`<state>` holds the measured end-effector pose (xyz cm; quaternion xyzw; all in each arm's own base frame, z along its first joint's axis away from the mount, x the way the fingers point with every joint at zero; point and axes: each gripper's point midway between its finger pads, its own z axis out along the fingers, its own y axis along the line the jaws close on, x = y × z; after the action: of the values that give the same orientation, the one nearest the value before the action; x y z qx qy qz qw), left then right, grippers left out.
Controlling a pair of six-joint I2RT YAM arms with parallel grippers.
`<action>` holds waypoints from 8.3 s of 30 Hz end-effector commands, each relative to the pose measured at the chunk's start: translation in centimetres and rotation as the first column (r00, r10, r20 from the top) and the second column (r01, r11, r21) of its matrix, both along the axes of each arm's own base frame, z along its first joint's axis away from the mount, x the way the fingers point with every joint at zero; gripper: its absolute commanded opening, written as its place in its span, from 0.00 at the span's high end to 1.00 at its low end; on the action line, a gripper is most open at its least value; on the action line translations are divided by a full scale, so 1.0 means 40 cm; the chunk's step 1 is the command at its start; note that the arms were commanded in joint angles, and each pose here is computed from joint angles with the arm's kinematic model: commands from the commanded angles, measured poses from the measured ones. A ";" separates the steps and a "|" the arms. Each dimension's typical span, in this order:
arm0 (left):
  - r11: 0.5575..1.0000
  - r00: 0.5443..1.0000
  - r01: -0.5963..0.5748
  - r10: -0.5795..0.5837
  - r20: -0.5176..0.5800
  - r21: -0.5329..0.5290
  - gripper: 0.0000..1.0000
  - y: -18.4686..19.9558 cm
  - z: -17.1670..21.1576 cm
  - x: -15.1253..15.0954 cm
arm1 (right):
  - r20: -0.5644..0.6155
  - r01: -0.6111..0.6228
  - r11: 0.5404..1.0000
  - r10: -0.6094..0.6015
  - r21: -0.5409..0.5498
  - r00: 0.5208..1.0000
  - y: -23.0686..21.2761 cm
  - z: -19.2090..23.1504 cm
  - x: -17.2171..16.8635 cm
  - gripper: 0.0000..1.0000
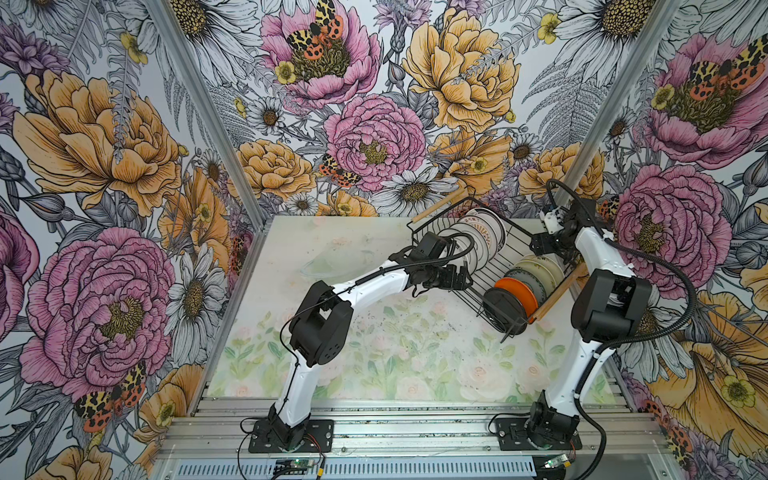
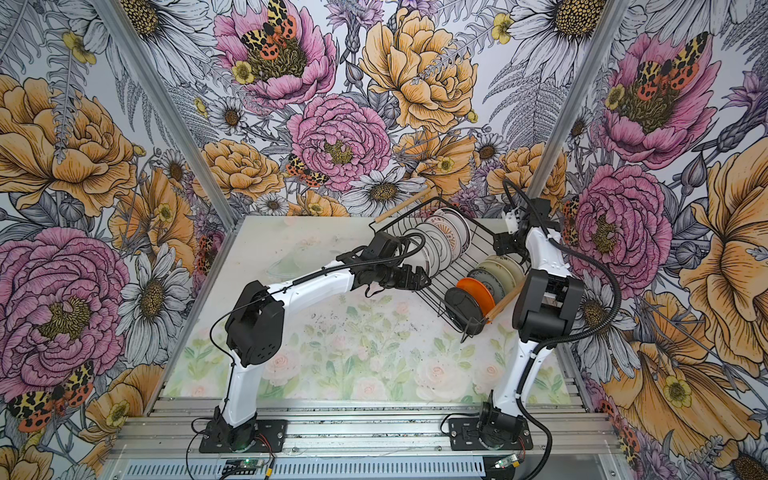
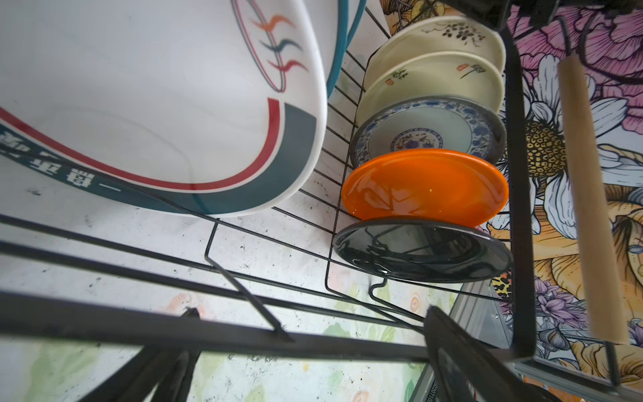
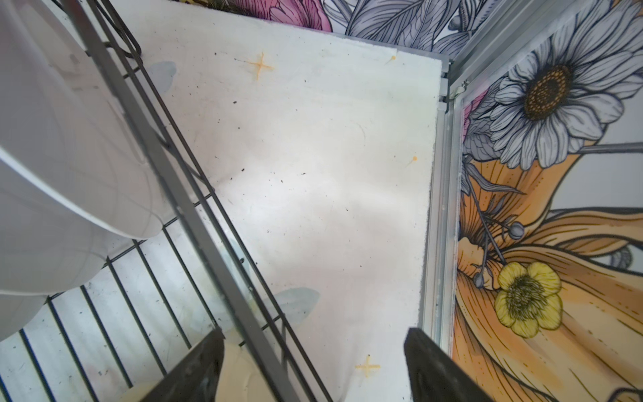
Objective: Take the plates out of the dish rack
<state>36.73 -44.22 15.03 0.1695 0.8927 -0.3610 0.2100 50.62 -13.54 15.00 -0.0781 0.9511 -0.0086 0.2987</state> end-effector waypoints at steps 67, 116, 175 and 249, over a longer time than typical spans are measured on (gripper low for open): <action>0.722 0.647 -0.689 0.647 0.405 -0.053 0.01 0.734 0.269 0.059 | 0.304 -0.485 0.825 0.401 0.290 0.864 0.758 0.231 -0.099 0.00; 0.766 0.740 -0.642 0.607 0.289 0.036 0.01 0.708 0.121 0.076 | 0.032 -0.327 0.920 0.328 0.217 0.944 0.707 -0.027 -0.054 0.69; 0.775 0.712 -0.626 0.524 0.468 0.084 0.01 0.704 0.215 0.078 | 0.598 -0.423 0.874 0.476 -0.239 0.645 0.665 0.619 -0.144 1.00; 0.686 0.788 -0.528 0.615 0.012 -0.500 0.34 0.801 0.320 -0.010 | -0.042 0.037 0.061 0.097 0.997 0.994 1.332 0.352 -0.313 1.00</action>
<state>36.06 -12.09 27.05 -0.1496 0.7705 -0.4490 0.4270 38.03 38.56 25.43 0.1657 0.7410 0.6187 0.2018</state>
